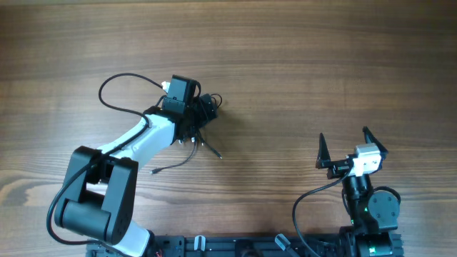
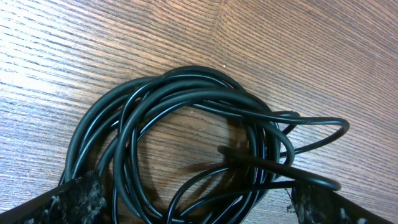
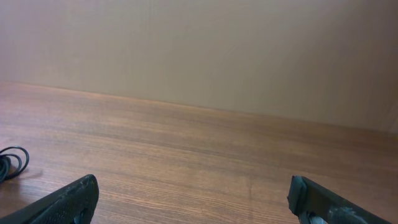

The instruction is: Untangle cables

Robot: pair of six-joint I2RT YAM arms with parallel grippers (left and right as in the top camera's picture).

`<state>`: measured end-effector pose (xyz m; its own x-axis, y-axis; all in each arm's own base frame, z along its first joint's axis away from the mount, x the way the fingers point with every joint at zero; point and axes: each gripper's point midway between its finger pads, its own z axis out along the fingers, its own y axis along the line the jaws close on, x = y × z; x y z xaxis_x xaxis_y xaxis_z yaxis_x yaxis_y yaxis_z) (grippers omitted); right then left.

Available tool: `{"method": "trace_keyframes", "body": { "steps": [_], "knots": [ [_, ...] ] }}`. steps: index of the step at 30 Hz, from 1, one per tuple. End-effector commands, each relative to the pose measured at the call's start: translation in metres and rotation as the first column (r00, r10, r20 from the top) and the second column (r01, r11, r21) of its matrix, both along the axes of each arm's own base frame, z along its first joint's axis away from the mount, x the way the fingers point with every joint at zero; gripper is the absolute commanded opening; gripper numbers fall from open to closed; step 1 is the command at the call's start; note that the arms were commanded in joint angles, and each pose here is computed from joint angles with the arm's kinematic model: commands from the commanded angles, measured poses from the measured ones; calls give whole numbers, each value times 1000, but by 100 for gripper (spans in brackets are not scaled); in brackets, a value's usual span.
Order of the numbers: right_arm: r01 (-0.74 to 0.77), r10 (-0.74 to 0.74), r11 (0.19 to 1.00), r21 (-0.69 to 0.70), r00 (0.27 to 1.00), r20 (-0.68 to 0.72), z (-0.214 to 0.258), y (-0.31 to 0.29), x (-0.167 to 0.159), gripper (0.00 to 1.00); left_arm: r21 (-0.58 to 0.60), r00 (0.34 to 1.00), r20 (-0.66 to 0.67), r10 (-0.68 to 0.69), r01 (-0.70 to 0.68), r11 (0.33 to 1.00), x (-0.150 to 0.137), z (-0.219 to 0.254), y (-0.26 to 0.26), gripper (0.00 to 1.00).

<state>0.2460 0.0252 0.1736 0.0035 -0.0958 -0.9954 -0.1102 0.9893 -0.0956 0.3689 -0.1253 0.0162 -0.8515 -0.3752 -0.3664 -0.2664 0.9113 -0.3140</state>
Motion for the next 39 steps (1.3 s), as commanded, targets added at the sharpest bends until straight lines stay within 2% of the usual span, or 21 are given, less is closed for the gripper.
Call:
{"method": "trace_keyframes", "body": {
  "steps": [1,35,37,39],
  "knots": [
    [-16,16,1000,-8,1000,10,2,2,-1,100,50,999,-41,27,-25,998,-7,-15,12,100],
    [-15,15,1000,-8,1000,10,2,2,-1,100,46,999,-41,27,-25,999,-7,-15,11,100],
    [-15,15,1000,-8,1000,10,2,2,-1,99,14,999,26,27,-27,1000,8,-4,5,100],
    [-15,15,1000,-8,1000,10,2,2,-1,100,31,988,126,87,-91,995,32,27,22,100]
  ]
}}
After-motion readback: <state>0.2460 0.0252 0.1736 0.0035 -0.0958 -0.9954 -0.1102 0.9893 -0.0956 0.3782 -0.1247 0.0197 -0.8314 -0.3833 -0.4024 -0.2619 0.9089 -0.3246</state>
